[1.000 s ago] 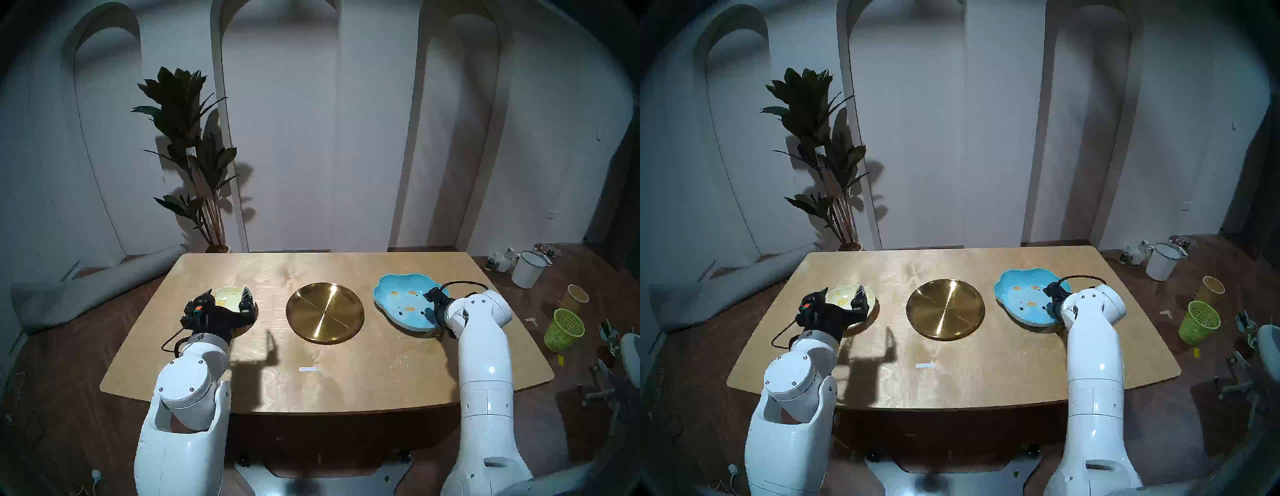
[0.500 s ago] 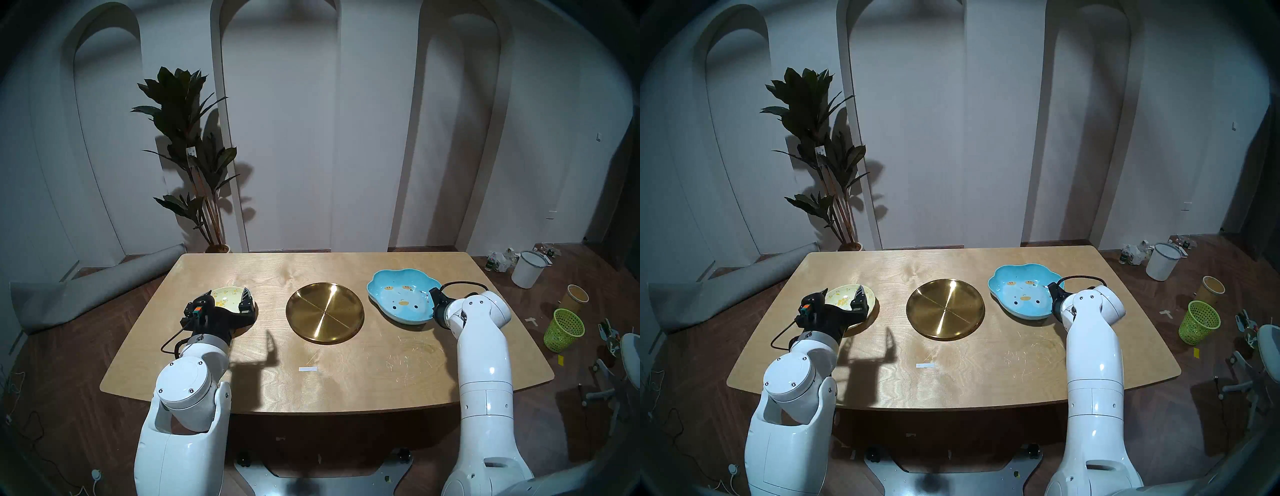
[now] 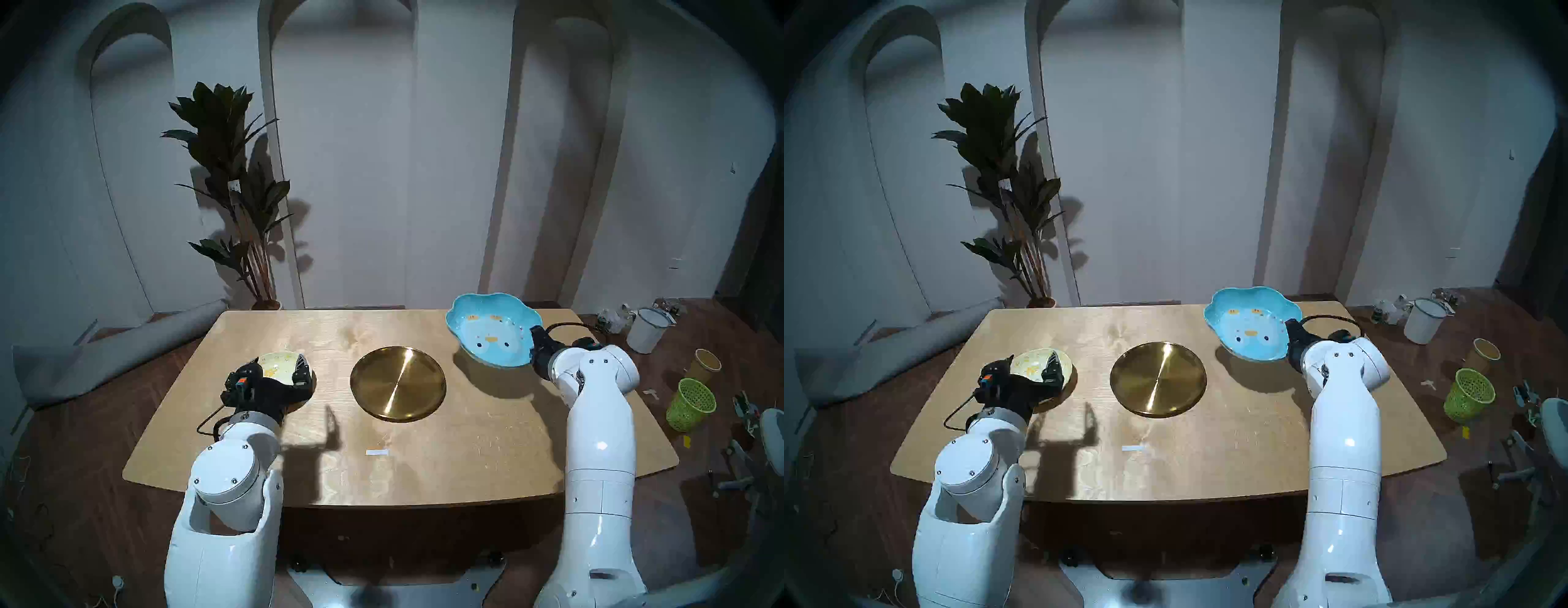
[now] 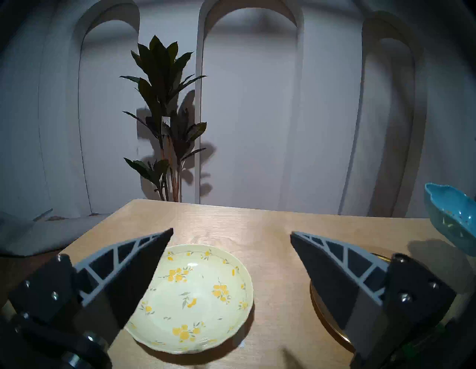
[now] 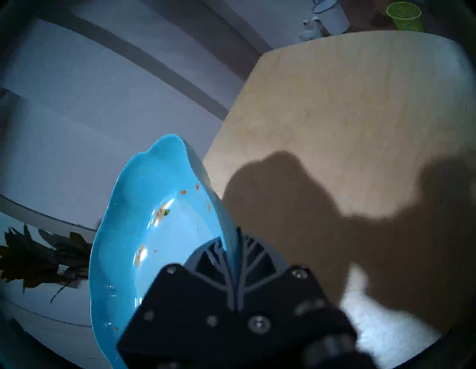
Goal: Stack the plates into one stack
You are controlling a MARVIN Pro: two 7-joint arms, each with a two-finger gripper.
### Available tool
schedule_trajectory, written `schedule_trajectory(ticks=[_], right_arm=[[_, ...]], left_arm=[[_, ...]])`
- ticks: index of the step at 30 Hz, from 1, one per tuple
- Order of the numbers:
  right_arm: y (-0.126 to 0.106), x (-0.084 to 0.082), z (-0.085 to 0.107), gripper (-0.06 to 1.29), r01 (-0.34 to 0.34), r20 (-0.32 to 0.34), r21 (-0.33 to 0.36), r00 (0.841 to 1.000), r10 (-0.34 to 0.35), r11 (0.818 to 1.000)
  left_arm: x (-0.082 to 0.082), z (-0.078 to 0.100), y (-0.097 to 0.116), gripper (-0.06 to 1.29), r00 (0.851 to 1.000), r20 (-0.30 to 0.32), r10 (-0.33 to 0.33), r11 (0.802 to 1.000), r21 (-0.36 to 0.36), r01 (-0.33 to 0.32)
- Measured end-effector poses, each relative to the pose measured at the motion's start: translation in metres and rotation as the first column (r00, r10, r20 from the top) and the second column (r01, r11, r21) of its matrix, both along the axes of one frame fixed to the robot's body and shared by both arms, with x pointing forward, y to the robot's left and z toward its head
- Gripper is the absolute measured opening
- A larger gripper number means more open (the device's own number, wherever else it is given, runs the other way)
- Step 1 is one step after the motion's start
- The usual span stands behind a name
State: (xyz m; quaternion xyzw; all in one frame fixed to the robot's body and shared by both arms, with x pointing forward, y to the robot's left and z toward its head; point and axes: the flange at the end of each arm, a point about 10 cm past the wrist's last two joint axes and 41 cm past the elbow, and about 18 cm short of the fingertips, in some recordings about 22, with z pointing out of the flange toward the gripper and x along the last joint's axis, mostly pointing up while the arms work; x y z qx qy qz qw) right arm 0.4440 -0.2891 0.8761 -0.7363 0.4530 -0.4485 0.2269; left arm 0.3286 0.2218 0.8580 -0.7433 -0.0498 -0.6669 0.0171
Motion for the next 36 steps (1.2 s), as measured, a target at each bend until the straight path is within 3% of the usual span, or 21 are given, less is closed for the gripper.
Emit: schedule_trajectory(ticks=[8, 17, 29, 36], right_arm=[[0.035, 0.009, -0.001, -0.03, -0.118, -0.024, 0.007, 0.993, 0.118, 0.993], [0.083, 0.025, -0.029, -0.03, -0.250, -0.100, 0.033, 0.963, 0.252, 0.968], [0.136, 0.042, -0.032, -0.03, -0.389, -0.125, 0.014, 0.913, 0.388, 0.921], [0.150, 0.047, -0.031, -0.03, -0.425, -0.133, -0.022, 0.898, 0.419, 0.905]], left_arm=[[-0.004, 0.001, -0.003, 1.23, 1.000, -0.001, 0.000, 1.000, 0.006, 0.000], [-0.011, 0.001, 0.005, 1.23, 0.999, -0.010, 0.051, 0.999, 0.006, -0.051], [-0.014, 0.003, 0.022, 1.23, 0.993, -0.006, 0.122, 0.993, -0.001, -0.122], [-0.015, 0.002, 0.028, 1.24, 0.989, -0.008, 0.150, 0.989, -0.020, -0.150]])
